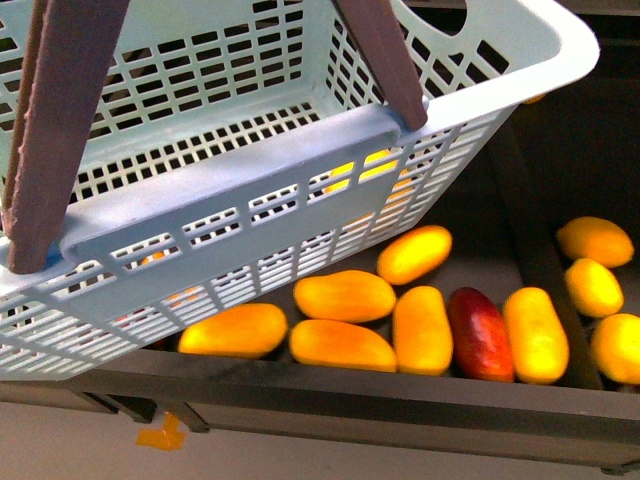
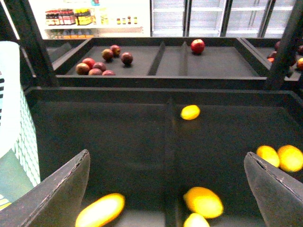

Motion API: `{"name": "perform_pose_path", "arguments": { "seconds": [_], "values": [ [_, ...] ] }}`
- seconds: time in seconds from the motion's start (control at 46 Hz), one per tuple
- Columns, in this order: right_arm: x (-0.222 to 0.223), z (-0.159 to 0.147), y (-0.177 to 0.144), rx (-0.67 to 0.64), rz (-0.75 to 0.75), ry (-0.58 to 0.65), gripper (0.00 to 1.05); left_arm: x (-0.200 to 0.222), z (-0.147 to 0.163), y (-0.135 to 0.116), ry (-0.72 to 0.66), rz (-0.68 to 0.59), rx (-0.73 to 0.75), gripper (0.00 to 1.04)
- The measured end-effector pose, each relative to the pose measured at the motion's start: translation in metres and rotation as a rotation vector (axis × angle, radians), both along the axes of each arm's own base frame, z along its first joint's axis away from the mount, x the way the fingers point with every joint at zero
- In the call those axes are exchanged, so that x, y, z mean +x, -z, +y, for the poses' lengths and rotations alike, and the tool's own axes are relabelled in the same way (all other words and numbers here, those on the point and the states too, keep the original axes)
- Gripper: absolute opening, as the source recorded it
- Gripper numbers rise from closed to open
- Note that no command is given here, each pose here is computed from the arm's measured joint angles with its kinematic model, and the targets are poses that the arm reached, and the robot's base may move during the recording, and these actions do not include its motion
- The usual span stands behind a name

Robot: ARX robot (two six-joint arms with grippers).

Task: Pick lemon and mango into basket

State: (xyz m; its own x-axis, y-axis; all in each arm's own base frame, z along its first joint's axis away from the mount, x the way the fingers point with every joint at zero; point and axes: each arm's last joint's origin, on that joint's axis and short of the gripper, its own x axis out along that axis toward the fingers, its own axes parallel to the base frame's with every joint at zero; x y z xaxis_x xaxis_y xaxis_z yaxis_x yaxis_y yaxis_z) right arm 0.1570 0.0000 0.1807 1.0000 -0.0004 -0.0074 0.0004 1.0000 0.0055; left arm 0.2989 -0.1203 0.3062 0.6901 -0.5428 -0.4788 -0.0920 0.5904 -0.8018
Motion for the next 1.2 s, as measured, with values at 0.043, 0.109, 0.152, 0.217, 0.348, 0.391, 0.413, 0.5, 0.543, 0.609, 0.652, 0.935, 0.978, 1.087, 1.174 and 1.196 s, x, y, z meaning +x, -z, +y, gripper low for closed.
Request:
{"name": "perform_pose_path", "arguments": {
  "seconds": [0.043,0.109,0.152,0.217,0.348,0.391,0.413,0.5,0.543,0.609,0.652,0.935,0.978,1.087,1.174,1.196],
  "values": [
    [0.000,0.000,0.000,0.000,-0.002,0.000,0.96,0.000,0.000,0.000,0.000,0.001,-0.001,0.14],
    [0.000,0.000,0.000,0.000,-0.001,0.000,0.96,0.000,0.000,0.000,-0.001,-0.001,0.001,0.14],
    [0.000,0.000,0.000,0.000,-0.002,0.001,0.96,0.000,0.000,0.000,-0.002,-0.001,0.002,0.14],
    [0.000,0.000,0.000,0.000,-0.001,0.000,0.96,0.000,0.000,0.000,-0.003,-0.001,0.003,0.14],
    [0.000,0.000,0.000,0.000,-0.001,0.000,0.96,0.000,0.000,0.000,-0.003,-0.002,0.004,0.14],
    [0.000,0.000,0.000,0.000,0.000,-0.004,0.96,0.000,0.001,0.000,-0.005,-0.003,0.004,0.14],
    [0.000,0.000,0.000,0.000,0.000,-0.006,0.96,0.001,0.002,0.000,-0.009,-0.003,0.005,0.14],
    [0.000,0.000,0.000,0.000,-0.001,-0.008,0.96,0.002,0.006,0.000,-0.034,-0.005,0.012,0.14],
    [0.005,0.001,0.002,0.030,0.097,0.042,0.96,0.002,0.006,-0.001,-0.036,-0.014,0.018,0.14],
    [0.018,-0.005,-0.002,0.094,0.352,0.221,0.96,0.002,0.005,-0.001,-0.029,-0.019,0.025,0.14],
    [0.026,-0.011,-0.003,0.139,0.505,0.305,0.96,0.002,0.004,-0.001,-0.021,-0.016,0.019,0.14],
    [0.117,-0.060,0.053,0.359,0.819,0.507,0.96,0.001,0.001,-0.001,-0.001,-0.005,0.000,0.14],
    [0.128,-0.060,0.064,0.378,0.845,0.516,0.96,0.000,0.000,-0.001,0.001,-0.004,-0.001,0.14],
    [0.147,-0.056,0.093,0.413,0.914,0.524,0.96,0.000,0.000,-0.001,0.004,-0.003,-0.003,0.14],
    [0.159,-0.049,0.112,0.420,0.952,0.525,0.96,0.000,0.000,-0.001,-0.003,-0.005,0.001,0.14],
    [0.162,-0.048,0.117,0.422,0.959,0.525,0.96,0.000,0.000,-0.001,-0.005,-0.006,0.003,0.14]
  ]
}}
